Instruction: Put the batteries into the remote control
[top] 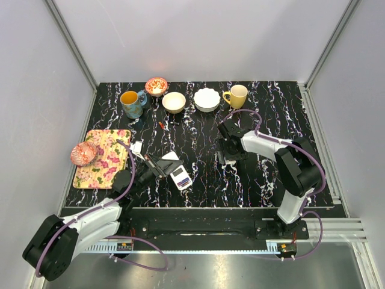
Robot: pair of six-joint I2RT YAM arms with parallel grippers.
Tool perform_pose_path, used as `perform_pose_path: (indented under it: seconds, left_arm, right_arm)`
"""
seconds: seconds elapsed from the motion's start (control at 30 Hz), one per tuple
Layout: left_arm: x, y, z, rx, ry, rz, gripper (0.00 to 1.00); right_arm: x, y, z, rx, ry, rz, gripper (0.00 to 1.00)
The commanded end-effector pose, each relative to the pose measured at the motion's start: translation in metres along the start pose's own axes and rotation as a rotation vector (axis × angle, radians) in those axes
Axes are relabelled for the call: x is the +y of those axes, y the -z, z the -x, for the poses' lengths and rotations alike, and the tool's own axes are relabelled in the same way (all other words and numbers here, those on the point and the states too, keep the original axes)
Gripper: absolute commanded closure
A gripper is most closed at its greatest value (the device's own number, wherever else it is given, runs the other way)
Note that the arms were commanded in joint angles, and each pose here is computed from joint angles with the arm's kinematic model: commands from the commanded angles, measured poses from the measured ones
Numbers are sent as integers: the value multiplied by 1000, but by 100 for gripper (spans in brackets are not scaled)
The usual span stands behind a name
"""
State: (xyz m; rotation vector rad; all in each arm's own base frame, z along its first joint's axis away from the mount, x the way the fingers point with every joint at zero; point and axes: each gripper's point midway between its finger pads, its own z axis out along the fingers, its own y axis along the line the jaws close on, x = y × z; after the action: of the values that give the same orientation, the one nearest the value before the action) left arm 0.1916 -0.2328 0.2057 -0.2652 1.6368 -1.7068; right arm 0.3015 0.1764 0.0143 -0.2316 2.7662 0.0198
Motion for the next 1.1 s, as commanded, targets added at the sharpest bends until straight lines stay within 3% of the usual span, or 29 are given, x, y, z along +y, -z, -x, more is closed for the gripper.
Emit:
perform_pose_path:
  seconds: [0.0, 0.53, 1.07]
  left_arm:
    - [-14, -1, 4, -22, -31, -62, 100]
    - [-18, -12, 1, -17, -41, -53, 100]
    - [-16, -12, -1, -13, -39, -50, 100]
  right_arm:
    - [-3, -2, -29, 95, 74, 11, 21]
    - [-6, -6, -35, 135, 38, 77, 23]
    - [-16, -10, -36, 145, 38, 14, 30]
